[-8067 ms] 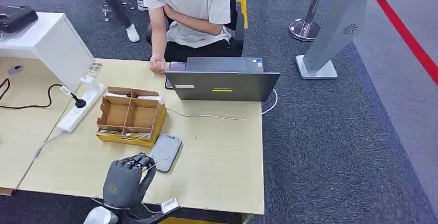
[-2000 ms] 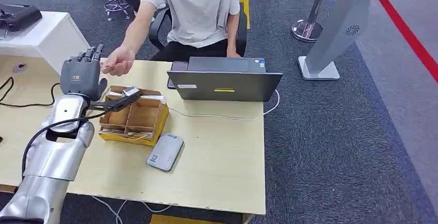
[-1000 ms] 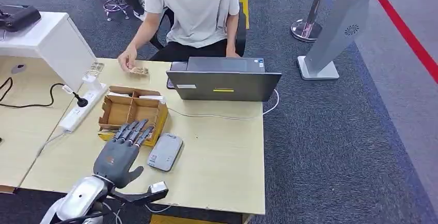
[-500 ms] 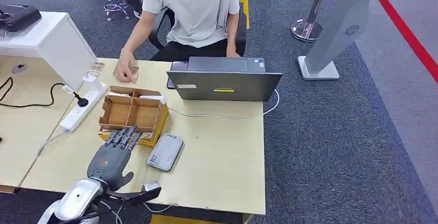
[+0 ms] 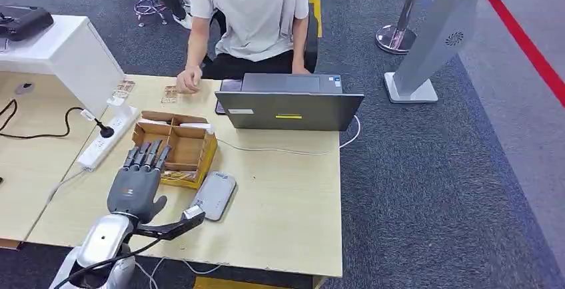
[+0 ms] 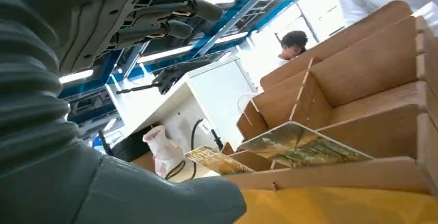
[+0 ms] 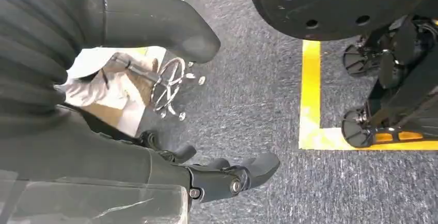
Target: Pass the card to the sensor for recognition and then transmit it.
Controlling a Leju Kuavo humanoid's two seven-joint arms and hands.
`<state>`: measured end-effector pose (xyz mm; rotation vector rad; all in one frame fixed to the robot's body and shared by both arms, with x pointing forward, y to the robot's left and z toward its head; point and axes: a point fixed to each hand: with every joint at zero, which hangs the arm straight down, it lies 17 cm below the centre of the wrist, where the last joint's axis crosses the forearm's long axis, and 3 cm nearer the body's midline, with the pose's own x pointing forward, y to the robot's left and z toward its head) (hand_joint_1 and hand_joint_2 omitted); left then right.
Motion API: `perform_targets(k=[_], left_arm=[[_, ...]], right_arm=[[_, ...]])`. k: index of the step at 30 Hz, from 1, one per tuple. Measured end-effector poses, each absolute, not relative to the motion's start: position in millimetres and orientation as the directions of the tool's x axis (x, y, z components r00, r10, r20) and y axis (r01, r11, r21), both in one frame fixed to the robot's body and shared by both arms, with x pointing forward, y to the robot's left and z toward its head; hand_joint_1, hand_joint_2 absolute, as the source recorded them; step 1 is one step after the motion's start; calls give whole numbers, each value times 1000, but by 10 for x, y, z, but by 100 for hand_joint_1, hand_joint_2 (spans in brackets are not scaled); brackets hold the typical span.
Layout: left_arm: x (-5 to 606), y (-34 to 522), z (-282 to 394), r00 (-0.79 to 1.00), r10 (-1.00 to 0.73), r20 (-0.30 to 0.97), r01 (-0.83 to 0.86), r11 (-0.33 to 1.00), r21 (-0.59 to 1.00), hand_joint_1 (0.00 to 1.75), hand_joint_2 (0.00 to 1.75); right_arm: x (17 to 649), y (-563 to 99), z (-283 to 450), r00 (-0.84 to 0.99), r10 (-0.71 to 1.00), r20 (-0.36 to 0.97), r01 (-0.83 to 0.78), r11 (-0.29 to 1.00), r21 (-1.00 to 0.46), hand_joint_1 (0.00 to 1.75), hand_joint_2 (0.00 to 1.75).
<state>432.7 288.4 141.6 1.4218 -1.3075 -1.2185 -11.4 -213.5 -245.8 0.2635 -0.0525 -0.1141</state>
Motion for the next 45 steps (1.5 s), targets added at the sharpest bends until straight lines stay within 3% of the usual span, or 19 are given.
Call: perform_targets(k=[12, 30, 31, 45], left_arm=[[4665, 3066, 1276, 79, -990, -121, -126, -130, 983, 0, 175], [4691, 3078, 1098, 68, -989, -131, -88, -137, 987, 0, 175], [4692, 3075, 1104, 67, -989, -130, -92, -136, 986, 175, 175], [4690, 2890, 1148, -17, -992, -123, -137, -119, 983, 175, 175]], right_arm=[[-93, -2189, -2442, 997, -68, 41, 55, 965, 258, 0, 175], [-64, -2211, -2439, 996, -77, 47, 63, 965, 255, 0, 175], [-64, -2208, -2439, 996, -77, 47, 63, 965, 256, 0, 175], [-64, -2205, -2436, 996, -79, 47, 64, 964, 258, 0, 175]])
